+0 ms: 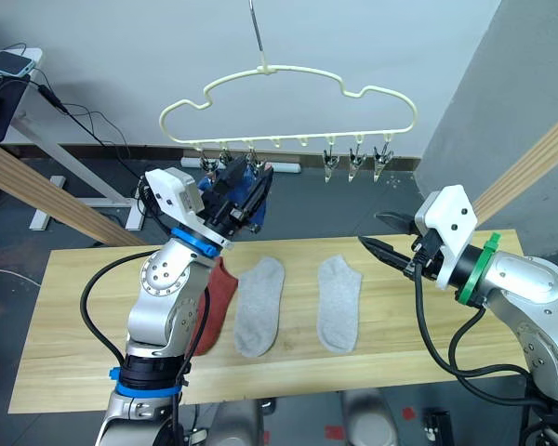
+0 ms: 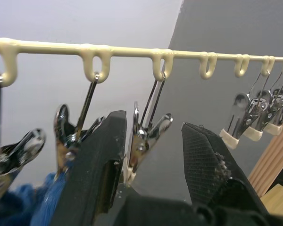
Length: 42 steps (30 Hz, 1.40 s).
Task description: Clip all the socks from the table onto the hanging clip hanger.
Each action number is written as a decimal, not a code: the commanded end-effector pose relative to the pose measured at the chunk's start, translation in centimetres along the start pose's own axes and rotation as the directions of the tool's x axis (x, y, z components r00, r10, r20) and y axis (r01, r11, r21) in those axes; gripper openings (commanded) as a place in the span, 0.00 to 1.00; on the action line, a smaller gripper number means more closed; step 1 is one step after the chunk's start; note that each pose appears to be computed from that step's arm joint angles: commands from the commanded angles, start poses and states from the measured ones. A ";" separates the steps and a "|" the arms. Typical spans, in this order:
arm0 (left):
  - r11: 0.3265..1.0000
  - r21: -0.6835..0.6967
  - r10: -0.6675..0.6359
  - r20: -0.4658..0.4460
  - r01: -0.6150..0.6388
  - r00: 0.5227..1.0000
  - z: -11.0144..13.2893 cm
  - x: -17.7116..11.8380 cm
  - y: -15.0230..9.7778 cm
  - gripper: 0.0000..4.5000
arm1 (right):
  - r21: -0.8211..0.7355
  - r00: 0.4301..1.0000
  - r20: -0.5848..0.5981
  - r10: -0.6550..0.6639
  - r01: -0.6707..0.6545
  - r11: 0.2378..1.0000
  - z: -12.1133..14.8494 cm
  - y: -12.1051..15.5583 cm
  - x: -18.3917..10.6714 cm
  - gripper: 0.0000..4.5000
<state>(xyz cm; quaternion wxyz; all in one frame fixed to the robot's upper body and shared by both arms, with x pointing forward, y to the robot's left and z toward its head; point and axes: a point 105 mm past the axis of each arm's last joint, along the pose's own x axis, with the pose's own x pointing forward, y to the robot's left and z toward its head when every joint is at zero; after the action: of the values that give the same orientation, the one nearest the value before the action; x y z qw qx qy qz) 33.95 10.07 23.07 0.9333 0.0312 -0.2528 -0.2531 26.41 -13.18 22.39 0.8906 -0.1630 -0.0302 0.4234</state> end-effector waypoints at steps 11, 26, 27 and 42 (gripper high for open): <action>1.000 0.016 0.018 0.054 -0.019 0.998 1.6 0.7 -0.1 0.47 | -0.035 0.998 0.045 0.049 -0.048 0.998 1.5 0.1 0.1 0.50; 1.000 0.008 0.010 0.050 -0.010 0.999 1.3 0.7 0.0 0.00 | -0.024 0.998 0.040 0.047 -0.046 0.999 1.2 0.4 0.1 0.50; 1.000 0.009 0.010 0.048 -0.010 0.999 1.3 0.7 0.1 0.00 | -0.021 0.998 0.034 0.045 -0.044 0.999 1.0 0.5 0.2 0.50; 0.999 0.013 -0.037 0.023 0.036 0.999 1.5 0.1 0.0 0.00 | 0.062 0.928 -0.262 -0.264 0.289 0.955 -11.5 4.4 4.9 1.00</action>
<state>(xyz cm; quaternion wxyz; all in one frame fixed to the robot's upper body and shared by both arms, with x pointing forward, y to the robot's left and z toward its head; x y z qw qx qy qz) 33.97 10.17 23.76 0.9303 0.0358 -0.2525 -0.2637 28.42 -10.42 9.81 0.9430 -0.1520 0.0943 0.2805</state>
